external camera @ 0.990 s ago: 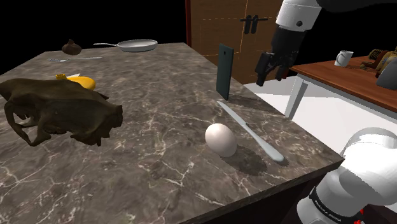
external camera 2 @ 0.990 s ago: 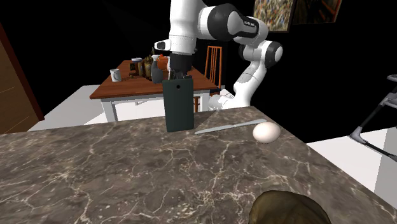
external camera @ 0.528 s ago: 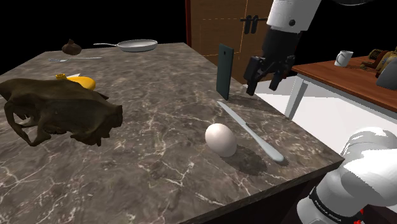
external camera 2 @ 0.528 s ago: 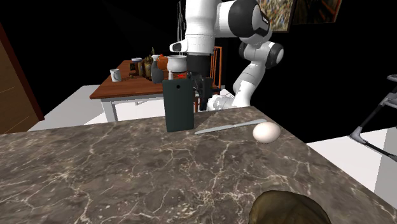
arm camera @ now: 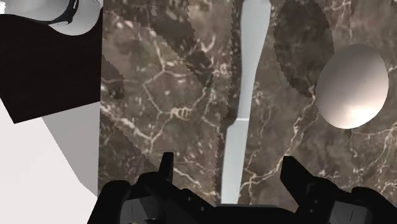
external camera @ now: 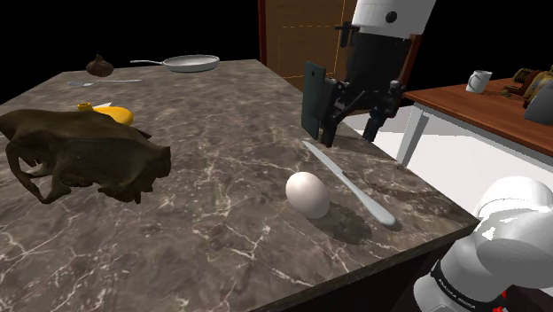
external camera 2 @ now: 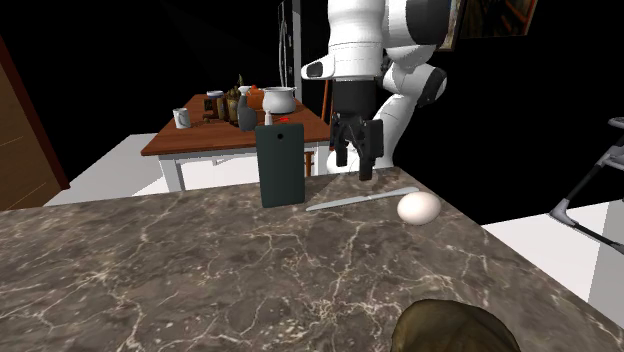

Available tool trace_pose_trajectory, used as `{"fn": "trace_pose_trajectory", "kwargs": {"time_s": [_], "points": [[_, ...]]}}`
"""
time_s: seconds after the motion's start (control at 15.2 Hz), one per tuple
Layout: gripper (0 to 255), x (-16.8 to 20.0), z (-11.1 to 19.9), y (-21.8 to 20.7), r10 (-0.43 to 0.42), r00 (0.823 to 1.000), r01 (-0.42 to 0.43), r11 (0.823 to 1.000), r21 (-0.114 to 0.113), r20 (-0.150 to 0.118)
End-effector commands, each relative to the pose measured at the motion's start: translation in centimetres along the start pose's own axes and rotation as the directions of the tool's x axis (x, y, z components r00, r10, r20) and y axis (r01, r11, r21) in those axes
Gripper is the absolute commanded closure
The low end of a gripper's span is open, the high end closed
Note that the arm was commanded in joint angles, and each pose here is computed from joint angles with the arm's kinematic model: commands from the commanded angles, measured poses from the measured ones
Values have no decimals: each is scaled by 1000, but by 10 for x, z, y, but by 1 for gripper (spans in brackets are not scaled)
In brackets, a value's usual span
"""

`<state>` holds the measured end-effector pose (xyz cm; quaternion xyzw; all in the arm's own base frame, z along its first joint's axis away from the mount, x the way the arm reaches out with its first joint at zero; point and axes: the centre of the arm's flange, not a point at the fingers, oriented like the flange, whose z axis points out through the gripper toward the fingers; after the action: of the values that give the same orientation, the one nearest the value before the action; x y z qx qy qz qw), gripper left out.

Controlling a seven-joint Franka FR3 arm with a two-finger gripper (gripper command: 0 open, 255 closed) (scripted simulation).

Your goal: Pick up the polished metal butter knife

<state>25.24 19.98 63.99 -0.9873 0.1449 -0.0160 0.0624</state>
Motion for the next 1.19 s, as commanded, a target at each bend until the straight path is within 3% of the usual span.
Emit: {"fn": "trace_pose_trajectory", "kwargs": {"time_s": [0.0,0.59,0.66,1.12], "points": [[0,-8,-2,-19,17,1000,-17,1000,12,14],[0,-8,38,-13,17,1000,-17,1000,12,14],[255,-7,37,-13,17,1000,-17,1000,12,14],[255,-7,37,-13,17,1000,-17,1000,12,14]]}}
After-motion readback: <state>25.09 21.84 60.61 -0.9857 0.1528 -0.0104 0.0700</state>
